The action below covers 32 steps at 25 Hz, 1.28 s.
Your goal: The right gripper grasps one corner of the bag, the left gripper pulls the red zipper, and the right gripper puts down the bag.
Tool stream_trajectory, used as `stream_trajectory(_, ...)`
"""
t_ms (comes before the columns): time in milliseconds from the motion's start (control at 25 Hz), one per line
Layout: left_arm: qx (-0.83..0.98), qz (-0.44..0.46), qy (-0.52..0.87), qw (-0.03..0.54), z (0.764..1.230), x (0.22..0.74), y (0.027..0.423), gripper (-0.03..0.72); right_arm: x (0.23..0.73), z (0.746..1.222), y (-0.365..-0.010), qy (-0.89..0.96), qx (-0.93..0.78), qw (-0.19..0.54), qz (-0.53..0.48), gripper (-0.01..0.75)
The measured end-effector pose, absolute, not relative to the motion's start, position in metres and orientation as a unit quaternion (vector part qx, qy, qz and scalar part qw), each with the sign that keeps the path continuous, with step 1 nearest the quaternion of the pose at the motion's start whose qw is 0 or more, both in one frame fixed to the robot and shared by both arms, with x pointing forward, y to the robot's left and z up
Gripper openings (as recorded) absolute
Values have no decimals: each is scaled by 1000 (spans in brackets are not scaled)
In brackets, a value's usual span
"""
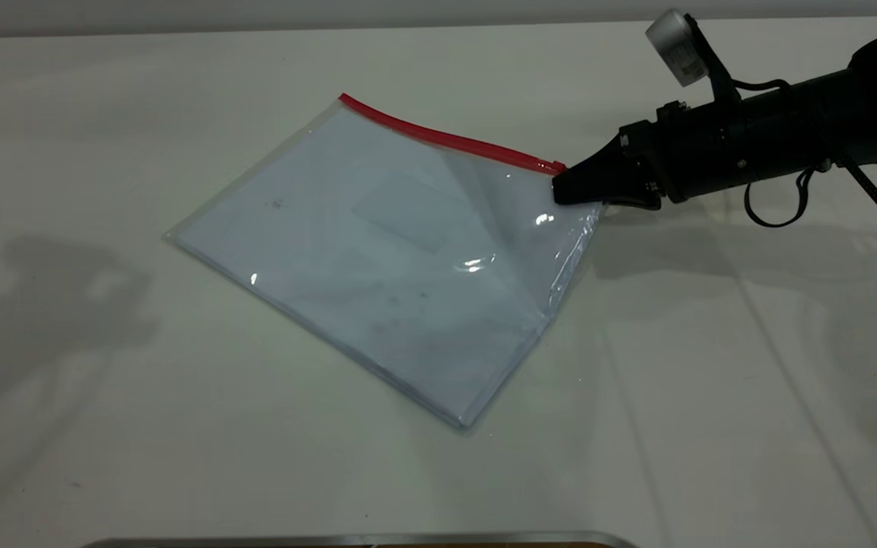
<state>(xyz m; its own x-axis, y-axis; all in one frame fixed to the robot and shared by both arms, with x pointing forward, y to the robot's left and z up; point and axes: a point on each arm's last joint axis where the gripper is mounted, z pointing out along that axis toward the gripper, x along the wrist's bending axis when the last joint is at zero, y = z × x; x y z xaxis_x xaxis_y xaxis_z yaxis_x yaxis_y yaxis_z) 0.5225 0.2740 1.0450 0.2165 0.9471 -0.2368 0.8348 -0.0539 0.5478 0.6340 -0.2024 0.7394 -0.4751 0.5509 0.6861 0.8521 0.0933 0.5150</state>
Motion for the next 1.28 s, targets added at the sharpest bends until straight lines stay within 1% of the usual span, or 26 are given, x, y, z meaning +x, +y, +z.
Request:
stream_trajectory(120, 719, 93, 620, 300, 1045, 523, 274, 519, 633, 739, -202, -727, -480, 165, -463, 60)
stream_trajectory(200, 719, 93, 620, 300, 1045, 522, 274, 519, 632, 739, -202, -728, -477, 168, -462, 100)
stream_trajectory(240, 719, 93, 620, 300, 1045, 522, 274, 519, 632, 739, -202, -729, -475, 170, -463, 127)
stream_trajectory(400, 719, 93, 620, 300, 1045, 522, 274, 519, 630, 738, -202, -736, -471, 175, -454, 280)
stream_trajectory(440, 719, 93, 620, 300, 1045, 522, 274, 519, 629, 737, -203, -737, -475, 176, -448, 306)
stream_trajectory(480, 719, 93, 620, 300, 1045, 522, 274, 519, 629, 736, -203, -737, -481, 177, -440, 320)
stream_trajectory(600, 719, 93, 620, 300, 1045, 522, 274, 519, 627, 733, -205, -744, -485, 182, -421, 327)
stream_trajectory(720, 719, 93, 620, 300, 1045, 522, 274, 519, 625, 734, -204, -746, -482, 189, -420, 307)
stream_trajectory(800, 719, 93, 620, 300, 1045, 522, 274, 519, 625, 734, -204, -746, -481, 189, -420, 264)
stream_trajectory(840, 719, 93, 620, 300, 1045, 522, 274, 519, 625, 734, -204, -746, -481, 189, -420, 219)
stream_trajectory(920, 719, 93, 620, 300, 1045, 522, 274, 519, 625, 734, -204, -746, -480, 190, -420, 92)
stream_trajectory(960, 719, 93, 620, 300, 1045, 522, 274, 519, 625, 735, -204, -746, -478, 190, -422, 52)
stream_trajectory(1000, 719, 93, 620, 300, 1045, 522, 274, 519, 626, 737, -204, -750, -472, 187, -425, 36)
stream_trajectory(1080, 719, 93, 620, 300, 1045, 522, 274, 519, 628, 747, -203, -762, -450, 179, -430, 34)
stream_trajectory(1280, 731, 96, 606, 299, 1045, 522, 272, 519, 644, 800, -194, -808, -373, 143, -433, 34)
